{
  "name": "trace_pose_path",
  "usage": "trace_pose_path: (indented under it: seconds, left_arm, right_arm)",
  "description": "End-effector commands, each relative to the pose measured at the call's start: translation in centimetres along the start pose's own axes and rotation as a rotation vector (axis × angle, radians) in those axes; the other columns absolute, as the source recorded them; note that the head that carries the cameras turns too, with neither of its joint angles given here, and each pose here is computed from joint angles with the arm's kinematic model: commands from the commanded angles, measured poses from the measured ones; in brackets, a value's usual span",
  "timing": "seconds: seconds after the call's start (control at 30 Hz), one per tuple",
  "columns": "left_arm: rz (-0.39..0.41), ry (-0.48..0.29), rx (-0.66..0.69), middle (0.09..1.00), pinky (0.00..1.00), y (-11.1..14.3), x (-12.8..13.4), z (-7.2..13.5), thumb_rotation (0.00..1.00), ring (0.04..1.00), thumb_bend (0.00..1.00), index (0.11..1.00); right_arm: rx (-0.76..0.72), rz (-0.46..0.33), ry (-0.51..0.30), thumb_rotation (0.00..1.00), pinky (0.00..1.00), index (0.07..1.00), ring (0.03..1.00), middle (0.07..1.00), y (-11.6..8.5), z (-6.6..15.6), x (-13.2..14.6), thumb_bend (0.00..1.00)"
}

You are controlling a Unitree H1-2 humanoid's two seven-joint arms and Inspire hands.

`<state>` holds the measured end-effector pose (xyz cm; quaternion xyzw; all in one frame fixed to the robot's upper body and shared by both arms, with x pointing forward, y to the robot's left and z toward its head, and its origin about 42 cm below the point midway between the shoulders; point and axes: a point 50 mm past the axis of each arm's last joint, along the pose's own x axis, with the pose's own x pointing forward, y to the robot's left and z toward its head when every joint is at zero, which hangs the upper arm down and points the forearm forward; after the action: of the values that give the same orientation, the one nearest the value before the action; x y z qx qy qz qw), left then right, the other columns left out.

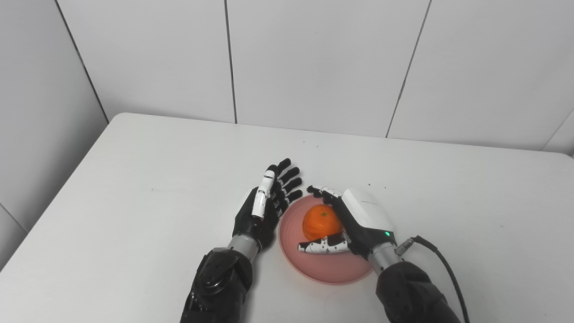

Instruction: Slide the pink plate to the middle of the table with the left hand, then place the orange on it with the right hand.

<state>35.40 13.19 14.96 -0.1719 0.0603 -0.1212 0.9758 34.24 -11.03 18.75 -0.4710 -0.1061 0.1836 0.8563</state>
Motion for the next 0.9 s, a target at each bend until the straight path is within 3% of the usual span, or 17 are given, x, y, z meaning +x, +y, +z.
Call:
trace_pose_path:
  seconds: [0.0, 0.27, 0.37, 0.67, 0.87]
  left_arm:
    - [0.001, 0.018, -0.001, 0.912, 0.88, 0.0, -0.2, 0.0, 1.0, 0.906, 0.39, 0.907]
    - [0.011, 0.023, -0.007, 0.909, 0.88, 0.2, -0.2, 0.0, 1.0, 0.901, 0.39, 0.909]
    - [0.014, 0.022, -0.006, 0.906, 0.88, 0.2, -0.2, 0.0, 1.0, 0.897, 0.38, 0.906]
    - [-0.005, 0.031, -0.047, 0.927, 0.91, 0.6, -0.2, 0.1, 1.0, 0.921, 0.39, 0.924]
    - [-0.001, 0.026, -0.045, 0.921, 0.91, 0.7, -0.3, 0.1, 1.0, 0.921, 0.39, 0.9]
  right_arm:
    - [-0.013, -0.058, -0.082, 0.36, 0.69, 0.825, 0.786, 0.816, -1.7, 1.2, 0.2, 1.0]
    - [0.023, -0.079, -0.119, 0.41, 0.73, 0.837, 0.812, 0.831, -3.3, 1.9, -0.3, 1.0]
    - [0.061, -0.095, -0.149, 0.48, 0.72, 0.827, 0.795, 0.824, -4.1, 2.2, -0.7, 1.0]
    - [0.113, -0.244, -0.156, 0.52, 0.7, 0.81, 0.762, 0.799, -7.2, 2.4, -2.1, 1.0]
    - [0.175, -0.361, -0.093, 0.66, 0.71, 0.818, 0.775, 0.807, -8.3, 0.9, -3.3, 0.96]
